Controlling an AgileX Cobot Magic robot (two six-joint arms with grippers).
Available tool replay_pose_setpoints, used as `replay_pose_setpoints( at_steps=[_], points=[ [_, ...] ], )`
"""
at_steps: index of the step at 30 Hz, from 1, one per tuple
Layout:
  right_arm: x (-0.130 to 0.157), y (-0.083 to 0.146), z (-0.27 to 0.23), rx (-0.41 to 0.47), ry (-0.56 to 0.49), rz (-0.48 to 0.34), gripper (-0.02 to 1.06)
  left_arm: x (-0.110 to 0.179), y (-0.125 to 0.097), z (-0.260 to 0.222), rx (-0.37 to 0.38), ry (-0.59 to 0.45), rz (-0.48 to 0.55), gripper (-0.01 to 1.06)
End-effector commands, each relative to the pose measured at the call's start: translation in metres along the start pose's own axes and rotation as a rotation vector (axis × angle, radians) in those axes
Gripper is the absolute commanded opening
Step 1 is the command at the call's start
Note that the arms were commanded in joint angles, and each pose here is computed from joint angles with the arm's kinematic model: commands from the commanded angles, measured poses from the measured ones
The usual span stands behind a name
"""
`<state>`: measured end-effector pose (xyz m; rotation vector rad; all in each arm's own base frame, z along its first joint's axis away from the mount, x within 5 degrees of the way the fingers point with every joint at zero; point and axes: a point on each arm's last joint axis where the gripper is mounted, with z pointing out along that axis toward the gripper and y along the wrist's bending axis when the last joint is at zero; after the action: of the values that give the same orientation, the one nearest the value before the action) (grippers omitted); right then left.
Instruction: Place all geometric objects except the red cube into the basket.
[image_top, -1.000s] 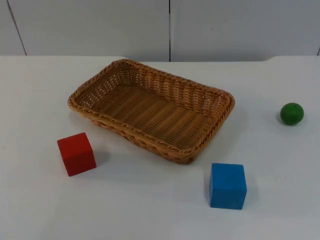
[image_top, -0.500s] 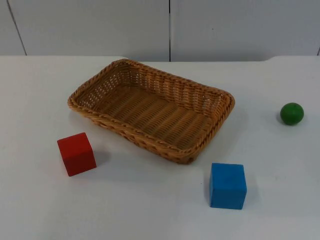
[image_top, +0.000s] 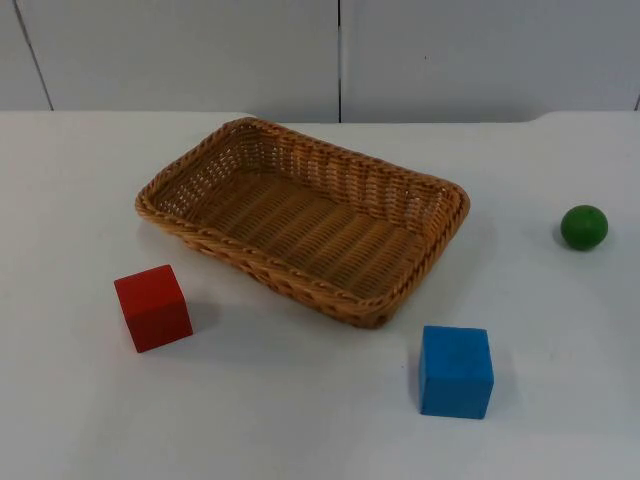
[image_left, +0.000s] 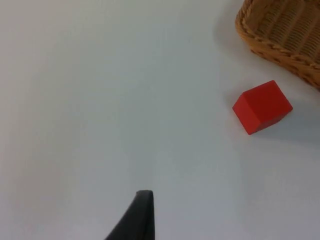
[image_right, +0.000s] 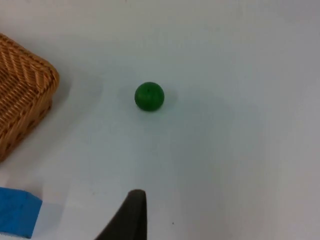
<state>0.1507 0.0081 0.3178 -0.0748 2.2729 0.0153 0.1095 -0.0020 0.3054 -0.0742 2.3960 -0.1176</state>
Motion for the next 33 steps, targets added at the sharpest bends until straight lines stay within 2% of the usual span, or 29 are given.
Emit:
replay_pose_setpoints(
  at_steps=[1, 4, 8, 10, 11, 15, 19, 22, 23, 24, 26, 27, 29, 30, 31, 33],
  points=[
    [-0.004, -0.001, 0.005, 0.008, -0.009, -0.012, 1.05, -0.005, -0.002, 0.003, 0.027, -0.005, -0.001, 1.05],
    [-0.004, -0.001, 0.011, 0.007, 0.015, -0.012, 1.05, -0.008, -0.004, 0.011, 0.059, 0.024, -0.01, 1.05],
    [-0.004, -0.001, 0.016, 0.01, 0.029, -0.015, 1.05, -0.013, -0.011, 0.029, 0.159, 0.098, 0.001, 1.05],
    [-0.005, -0.001, 0.016, 0.01, 0.019, -0.016, 1.05, -0.017, -0.018, 0.038, 0.234, 0.132, 0.037, 1.05],
    [-0.005, -0.001, 0.016, 0.01, 0.019, -0.016, 1.05, -0.017, -0.018, 0.038, 0.234, 0.132, 0.037, 1.05],
    [-0.007, -0.001, 0.016, 0.01, 0.001, -0.016, 1.05, -0.033, -0.042, 0.054, 0.381, 0.196, 0.138, 0.96],
    [-0.008, -0.001, 0.016, 0.01, -0.01, -0.016, 1.05, -0.041, -0.072, 0.07, 0.452, 0.262, 0.226, 0.92],
    [-0.008, -0.001, 0.016, 0.01, -0.01, -0.016, 1.05, -0.04, -0.111, 0.09, 0.445, 0.347, 0.331, 0.92],
    [-0.008, -0.001, 0.016, 0.01, -0.01, -0.016, 1.05, -0.04, -0.111, 0.09, 0.445, 0.347, 0.331, 0.92],
    [-0.008, -0.001, 0.016, 0.01, -0.01, -0.016, 1.05, -0.037, -0.13, 0.102, 0.399, 0.386, 0.385, 0.92],
    [-0.008, -0.001, 0.016, 0.01, -0.01, -0.016, 1.05, -0.028, -0.158, 0.114, 0.352, 0.416, 0.478, 0.92],
    [-0.008, -0.001, 0.016, 0.01, -0.01, -0.016, 1.05, -0.028, -0.158, 0.114, 0.352, 0.416, 0.478, 0.92],
    [-0.008, -0.001, 0.016, 0.01, -0.01, -0.016, 1.05, -0.015, -0.193, 0.131, 0.333, 0.464, 0.565, 0.92],
    [-0.008, -0.001, 0.016, 0.01, -0.01, -0.016, 1.05, -0.009, -0.205, 0.136, 0.338, 0.479, 0.579, 0.92],
    [-0.008, -0.001, 0.016, 0.01, -0.01, -0.016, 1.05, -0.009, -0.205, 0.136, 0.338, 0.479, 0.579, 0.92],
    [-0.008, -0.001, 0.016, 0.01, -0.01, -0.016, 1.05, -0.001, -0.226, 0.151, 0.349, 0.499, 0.587, 0.92]
  ],
)
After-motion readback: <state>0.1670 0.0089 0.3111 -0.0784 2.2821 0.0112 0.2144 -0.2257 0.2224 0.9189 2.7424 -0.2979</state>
